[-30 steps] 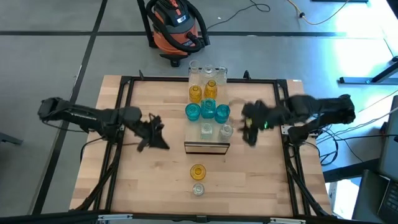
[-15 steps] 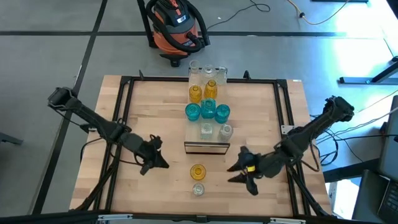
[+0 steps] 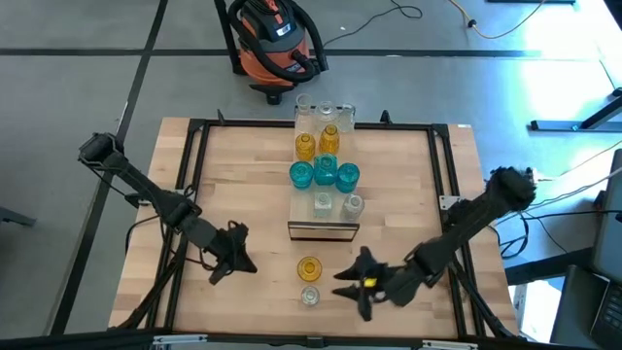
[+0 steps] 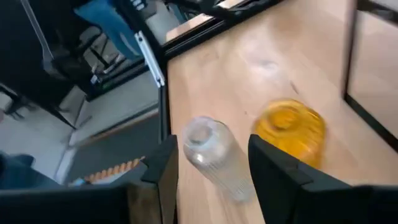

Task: Sort vases onto shelf
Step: Put the transparent vase on the shelf aligned with the other transparent vases

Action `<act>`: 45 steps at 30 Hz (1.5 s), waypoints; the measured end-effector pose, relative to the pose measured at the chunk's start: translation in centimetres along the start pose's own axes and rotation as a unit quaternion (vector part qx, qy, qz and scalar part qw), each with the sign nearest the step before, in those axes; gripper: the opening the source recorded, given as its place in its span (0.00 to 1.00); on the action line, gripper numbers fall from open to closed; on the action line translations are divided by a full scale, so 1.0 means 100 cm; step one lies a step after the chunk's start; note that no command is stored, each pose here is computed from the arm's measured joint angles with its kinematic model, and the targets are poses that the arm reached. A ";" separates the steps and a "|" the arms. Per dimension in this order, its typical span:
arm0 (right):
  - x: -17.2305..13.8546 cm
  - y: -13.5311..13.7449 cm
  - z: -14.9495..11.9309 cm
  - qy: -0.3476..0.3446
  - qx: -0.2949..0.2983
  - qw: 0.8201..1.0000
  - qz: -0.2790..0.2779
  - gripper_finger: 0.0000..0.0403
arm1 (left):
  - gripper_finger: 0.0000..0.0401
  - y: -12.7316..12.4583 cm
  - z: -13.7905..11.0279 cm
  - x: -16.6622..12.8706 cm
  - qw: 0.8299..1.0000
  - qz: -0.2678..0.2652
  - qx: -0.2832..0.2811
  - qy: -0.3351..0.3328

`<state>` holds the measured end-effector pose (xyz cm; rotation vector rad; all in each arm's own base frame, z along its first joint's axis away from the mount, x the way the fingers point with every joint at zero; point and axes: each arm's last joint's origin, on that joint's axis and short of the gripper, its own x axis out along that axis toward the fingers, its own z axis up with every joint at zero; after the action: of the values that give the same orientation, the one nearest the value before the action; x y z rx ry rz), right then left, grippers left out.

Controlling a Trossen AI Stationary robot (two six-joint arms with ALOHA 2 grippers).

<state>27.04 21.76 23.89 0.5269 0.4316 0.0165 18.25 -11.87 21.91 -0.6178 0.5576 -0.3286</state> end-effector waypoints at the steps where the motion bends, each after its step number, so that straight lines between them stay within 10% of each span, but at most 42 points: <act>1: 0.008 0.006 -0.001 0.001 -0.015 1.000 -0.004 0.39 | 0.00 0.000 0.000 0.000 1.000 -0.004 0.008 0.003; 15: 0.079 0.050 -0.011 0.016 -0.154 0.981 -0.116 0.39 | 0.00 -0.011 -0.010 -0.002 0.999 -0.022 0.048 0.015; 45: 0.110 0.027 -0.008 0.030 -0.090 0.987 -0.127 0.23 | 0.00 -0.016 -0.016 -0.003 0.999 -0.023 0.045 0.017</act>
<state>36.97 25.83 20.26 0.2920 0.5473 -0.1736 16.91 -13.71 21.94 -0.5400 0.5581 -0.4050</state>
